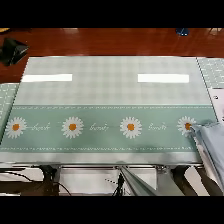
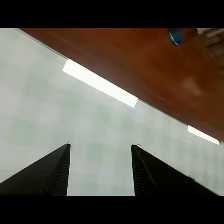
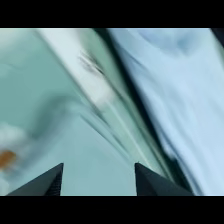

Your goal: Fold the shirts.

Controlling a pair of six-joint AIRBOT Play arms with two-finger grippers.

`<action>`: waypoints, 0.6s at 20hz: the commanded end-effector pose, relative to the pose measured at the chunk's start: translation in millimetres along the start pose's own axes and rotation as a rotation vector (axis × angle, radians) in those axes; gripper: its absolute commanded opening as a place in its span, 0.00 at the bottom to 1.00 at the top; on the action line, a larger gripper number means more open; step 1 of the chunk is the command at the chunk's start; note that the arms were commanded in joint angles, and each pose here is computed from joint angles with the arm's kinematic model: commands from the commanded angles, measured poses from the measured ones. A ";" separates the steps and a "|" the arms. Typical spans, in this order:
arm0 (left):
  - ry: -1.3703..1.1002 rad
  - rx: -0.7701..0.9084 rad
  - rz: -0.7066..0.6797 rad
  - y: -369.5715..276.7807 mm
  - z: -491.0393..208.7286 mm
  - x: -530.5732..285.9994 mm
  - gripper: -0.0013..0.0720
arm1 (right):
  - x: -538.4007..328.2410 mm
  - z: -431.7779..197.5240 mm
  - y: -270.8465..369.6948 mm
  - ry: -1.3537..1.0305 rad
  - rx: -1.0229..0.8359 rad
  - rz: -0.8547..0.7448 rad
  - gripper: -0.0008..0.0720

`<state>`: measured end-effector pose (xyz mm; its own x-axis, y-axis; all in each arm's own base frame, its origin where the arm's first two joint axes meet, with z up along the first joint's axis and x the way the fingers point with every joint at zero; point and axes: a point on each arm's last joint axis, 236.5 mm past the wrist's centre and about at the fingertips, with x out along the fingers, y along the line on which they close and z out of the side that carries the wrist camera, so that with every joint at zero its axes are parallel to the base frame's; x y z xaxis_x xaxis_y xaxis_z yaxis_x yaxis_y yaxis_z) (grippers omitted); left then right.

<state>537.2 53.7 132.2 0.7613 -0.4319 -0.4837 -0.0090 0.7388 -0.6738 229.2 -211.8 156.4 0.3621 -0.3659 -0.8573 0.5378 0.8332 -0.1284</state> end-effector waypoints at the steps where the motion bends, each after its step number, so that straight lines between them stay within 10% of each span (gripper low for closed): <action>1: 0.244 0.199 -0.116 -89.0 -51.6 -2.6 0.62 | -14.9 56.2 129.9 -0.183 -0.054 0.264 0.71; 5: 0.551 0.401 0.140 -94.2 -129.1 -20.6 0.93 | -11.2 14.6 217.5 -0.015 -0.194 0.443 0.83; 12: 0.670 0.725 0.459 -108.4 -177.6 -32.6 1.00 | -24.4 -32.3 267.3 0.077 -0.440 0.510 0.82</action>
<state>412.8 -110.4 127.0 0.2824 -0.2791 -0.9178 0.3298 0.9267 -0.1803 345.2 6.9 131.7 0.4621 0.0943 -0.8818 0.0220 0.9928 0.1177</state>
